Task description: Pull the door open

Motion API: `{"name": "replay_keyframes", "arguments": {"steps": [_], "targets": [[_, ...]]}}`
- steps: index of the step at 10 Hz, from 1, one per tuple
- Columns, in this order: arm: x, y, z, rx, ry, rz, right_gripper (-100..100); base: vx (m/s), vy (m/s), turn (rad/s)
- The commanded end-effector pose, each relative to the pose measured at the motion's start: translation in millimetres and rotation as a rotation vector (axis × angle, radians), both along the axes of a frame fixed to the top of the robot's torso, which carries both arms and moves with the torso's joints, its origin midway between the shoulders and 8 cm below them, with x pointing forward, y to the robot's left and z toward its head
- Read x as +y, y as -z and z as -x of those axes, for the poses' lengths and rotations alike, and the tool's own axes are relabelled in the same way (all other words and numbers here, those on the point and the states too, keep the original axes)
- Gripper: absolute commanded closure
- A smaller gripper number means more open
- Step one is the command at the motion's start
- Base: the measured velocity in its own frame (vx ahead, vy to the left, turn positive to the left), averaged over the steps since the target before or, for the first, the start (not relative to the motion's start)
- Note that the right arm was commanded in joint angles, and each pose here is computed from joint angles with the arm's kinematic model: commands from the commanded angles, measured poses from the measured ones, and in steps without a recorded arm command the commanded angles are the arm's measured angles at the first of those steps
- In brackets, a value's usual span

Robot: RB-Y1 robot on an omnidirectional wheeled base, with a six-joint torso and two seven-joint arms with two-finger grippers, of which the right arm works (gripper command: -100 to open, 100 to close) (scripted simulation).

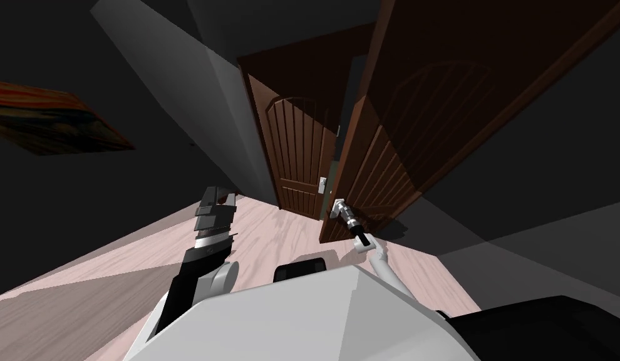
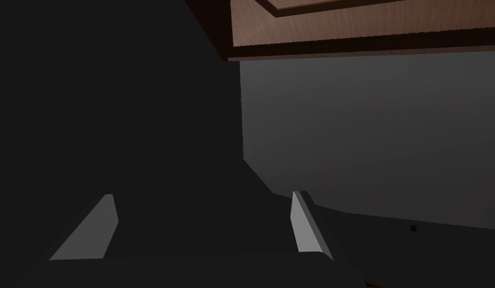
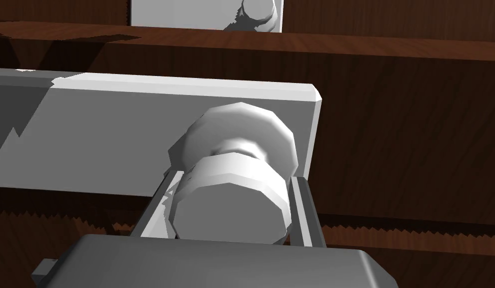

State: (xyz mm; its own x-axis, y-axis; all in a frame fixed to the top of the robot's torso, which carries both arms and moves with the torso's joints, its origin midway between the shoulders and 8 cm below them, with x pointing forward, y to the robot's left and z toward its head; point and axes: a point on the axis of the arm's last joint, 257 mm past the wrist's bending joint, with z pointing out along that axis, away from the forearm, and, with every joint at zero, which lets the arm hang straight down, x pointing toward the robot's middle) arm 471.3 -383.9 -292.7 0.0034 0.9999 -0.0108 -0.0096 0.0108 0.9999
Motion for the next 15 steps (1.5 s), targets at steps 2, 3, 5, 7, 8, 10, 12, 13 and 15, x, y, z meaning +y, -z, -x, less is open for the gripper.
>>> {"name": "replay_keyframes", "arguments": {"steps": [2, 3, 5, 7, 8, 10, 12, 13, 15], "targets": [[10.0, 4.2, 13.5, 0.009, -0.049, -0.007, 100, -0.241, -0.108, 0.128], [12.1, 3.8, 16.4, 0.009, -0.063, -0.008, 100, -0.199, -0.108, 0.09], [11.2, 7.1, 19.4, 0.017, -0.063, -0.005, 100, -0.138, -0.088, 0.069], [11.6, 7.5, 31.7, 0.016, -0.1, -0.006, 100, -0.189, -0.095, 0.151], [11.3, 6.8, 35.9, 0.014, -0.113, -0.006, 100, -0.246, -0.09, 0.158], [11.0, 5.4, 44.8, 0.011, -0.142, -0.007, 100, -0.23, -0.093, 0.135], [11.1, 4.2, 53.0, 0.01, -0.168, -0.008, 100, -0.226, -0.087, 0.101], [11.3, 3.7, 57.4, 0.01, -0.183, -0.009, 100, -0.199, -0.097, 0.105], [7.8, 7.0, 60.8, 0.019, -0.182, -0.005, 100, -0.102, -0.056, 0.059]]}}
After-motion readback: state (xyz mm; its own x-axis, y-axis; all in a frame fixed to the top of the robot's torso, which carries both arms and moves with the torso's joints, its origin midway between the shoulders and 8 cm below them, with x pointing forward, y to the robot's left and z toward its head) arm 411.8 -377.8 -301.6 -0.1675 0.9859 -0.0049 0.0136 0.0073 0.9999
